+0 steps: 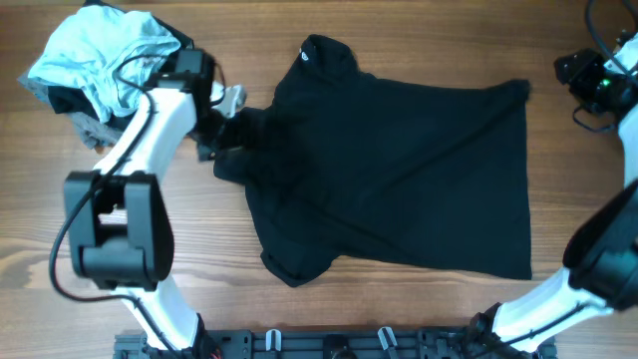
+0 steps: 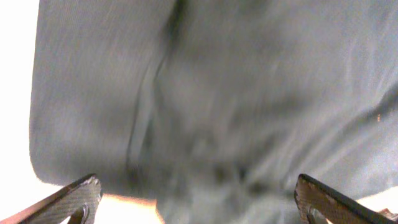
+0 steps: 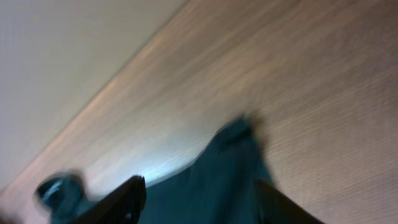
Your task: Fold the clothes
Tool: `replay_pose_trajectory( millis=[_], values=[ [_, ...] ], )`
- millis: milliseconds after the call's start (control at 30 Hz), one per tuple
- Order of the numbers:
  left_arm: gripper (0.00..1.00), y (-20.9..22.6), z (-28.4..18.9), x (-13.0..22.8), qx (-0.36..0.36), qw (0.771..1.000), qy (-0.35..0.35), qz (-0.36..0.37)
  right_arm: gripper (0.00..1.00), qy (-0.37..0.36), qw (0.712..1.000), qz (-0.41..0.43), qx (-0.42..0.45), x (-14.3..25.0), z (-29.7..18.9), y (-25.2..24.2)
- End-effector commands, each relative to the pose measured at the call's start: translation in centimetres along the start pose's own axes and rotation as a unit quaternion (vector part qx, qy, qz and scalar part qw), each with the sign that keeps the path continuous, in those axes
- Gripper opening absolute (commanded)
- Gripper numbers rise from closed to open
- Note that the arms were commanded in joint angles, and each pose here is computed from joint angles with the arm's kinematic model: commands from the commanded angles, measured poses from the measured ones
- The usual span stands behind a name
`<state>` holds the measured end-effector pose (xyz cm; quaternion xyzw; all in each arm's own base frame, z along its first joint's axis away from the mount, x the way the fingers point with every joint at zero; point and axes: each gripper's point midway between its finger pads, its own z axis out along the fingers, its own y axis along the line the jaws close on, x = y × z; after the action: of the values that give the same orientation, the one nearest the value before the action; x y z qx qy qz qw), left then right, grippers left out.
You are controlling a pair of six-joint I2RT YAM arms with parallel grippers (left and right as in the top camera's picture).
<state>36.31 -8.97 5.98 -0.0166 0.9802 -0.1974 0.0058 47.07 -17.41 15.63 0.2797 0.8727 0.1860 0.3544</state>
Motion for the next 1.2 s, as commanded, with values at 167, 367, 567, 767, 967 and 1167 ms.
replay_pose_trajectory(
  millis=[167, 367, 567, 767, 967, 1167],
  values=[
    [0.63, 3.0, 1.4, 5.0, -0.003, 0.997, 0.063, -0.053, 0.59, 0.086, 0.996, -0.005, -0.015, 4.8, -6.1, 3.2],
    [0.6, 4.3, 5.6, 5.5, 0.013, 0.999, 0.028, -0.044, 0.61, 0.183, 0.982, 0.036, 0.014, 10.3, -6.5, 1.6],
    [0.04, 8.7, 4.6, 3.4, -0.067, 0.987, -0.025, -0.143, 0.65, 0.253, 0.962, 0.069, 0.075, 15.6, -6.2, -1.6],
    [0.04, 10.9, -0.3, -1.3, -0.004, 0.971, -0.1, -0.215, 0.65, 0.328, 0.934, 0.107, 0.093, 22.9, -5.8, -4.1],
    [0.72, 8.2, -1.2, -1.1, 0.084, 0.973, -0.079, -0.201, 0.66, 0.366, 0.917, 0.127, 0.099, 27.7, -5.7, -5.4],
    [0.66, 6.3, -1.1, 4.6, 0.105, 0.981, 0.031, -0.16, 0.65, 0.351, 0.929, 0.099, 0.065, 28.0, -4.1, -4.5]
  ],
)
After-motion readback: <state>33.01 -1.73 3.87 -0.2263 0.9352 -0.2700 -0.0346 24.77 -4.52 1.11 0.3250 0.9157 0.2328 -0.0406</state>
